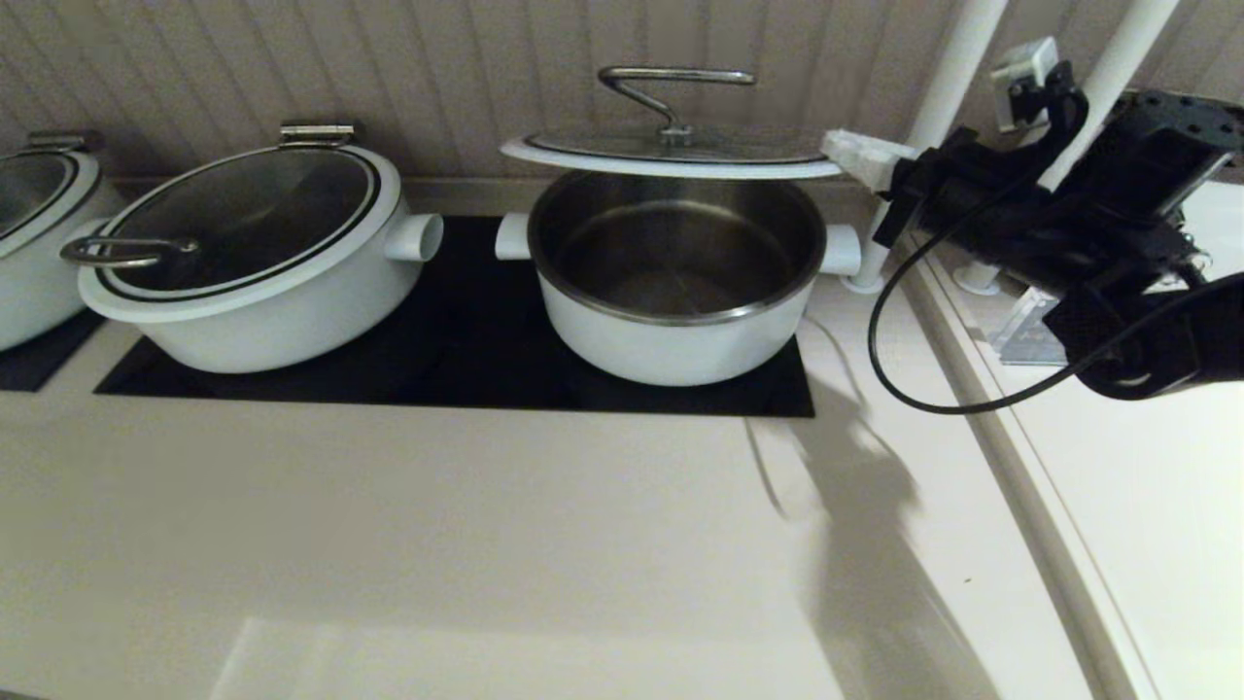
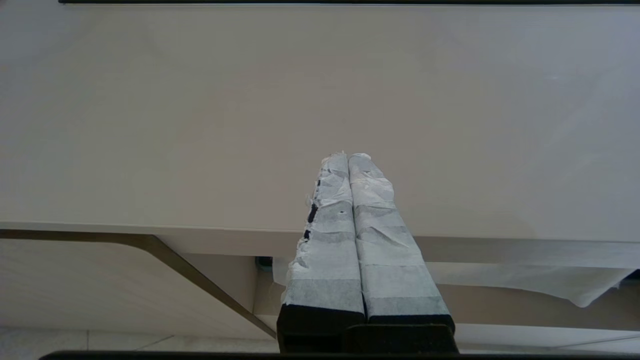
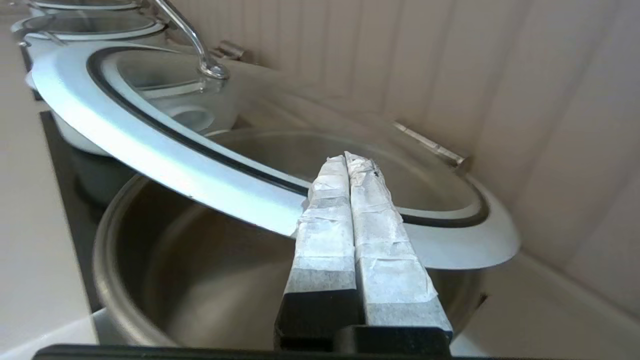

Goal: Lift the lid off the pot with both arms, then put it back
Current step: Close the pot lid

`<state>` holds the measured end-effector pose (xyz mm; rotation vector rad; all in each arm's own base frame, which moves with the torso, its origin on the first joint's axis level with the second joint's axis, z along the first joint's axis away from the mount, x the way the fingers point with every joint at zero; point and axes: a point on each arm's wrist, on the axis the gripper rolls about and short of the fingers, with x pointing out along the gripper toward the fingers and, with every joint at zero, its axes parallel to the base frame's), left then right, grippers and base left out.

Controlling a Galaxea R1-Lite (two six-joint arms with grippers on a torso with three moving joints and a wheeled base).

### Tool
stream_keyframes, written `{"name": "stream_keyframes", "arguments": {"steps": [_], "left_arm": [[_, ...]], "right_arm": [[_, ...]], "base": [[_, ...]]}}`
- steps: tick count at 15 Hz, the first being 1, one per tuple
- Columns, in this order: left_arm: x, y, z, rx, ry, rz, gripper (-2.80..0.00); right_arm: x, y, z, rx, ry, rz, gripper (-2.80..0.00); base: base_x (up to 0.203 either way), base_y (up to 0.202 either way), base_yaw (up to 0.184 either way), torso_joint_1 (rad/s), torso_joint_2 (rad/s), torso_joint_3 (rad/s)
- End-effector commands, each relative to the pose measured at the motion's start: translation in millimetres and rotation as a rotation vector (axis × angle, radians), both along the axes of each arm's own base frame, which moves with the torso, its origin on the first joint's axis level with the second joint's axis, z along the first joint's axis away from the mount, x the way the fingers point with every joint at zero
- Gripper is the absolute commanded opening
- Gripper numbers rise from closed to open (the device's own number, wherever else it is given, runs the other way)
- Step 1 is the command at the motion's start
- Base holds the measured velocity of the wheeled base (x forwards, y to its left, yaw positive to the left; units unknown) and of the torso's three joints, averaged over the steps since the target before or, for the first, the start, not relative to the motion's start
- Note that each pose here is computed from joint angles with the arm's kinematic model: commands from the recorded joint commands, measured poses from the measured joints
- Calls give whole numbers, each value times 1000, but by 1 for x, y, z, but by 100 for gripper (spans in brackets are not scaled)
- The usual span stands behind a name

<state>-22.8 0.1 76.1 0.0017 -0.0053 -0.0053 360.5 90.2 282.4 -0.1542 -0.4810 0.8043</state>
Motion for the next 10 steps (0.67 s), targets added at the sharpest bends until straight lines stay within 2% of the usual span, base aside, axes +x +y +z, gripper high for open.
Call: {"name": "stream_keyframes", "arguments": {"steps": [1, 10], "left_arm": [[0, 0, 0, 0, -1, -1, -280], [0, 0, 0, 0, -1, 0, -280]], "right_arm": [[-1, 3, -4, -5, 8, 10, -280], [-5, 3, -40, -16, 57, 13, -280]], "base": [[0, 0, 0, 0, 0, 0], [0, 0, 0, 0, 0, 0]]}}
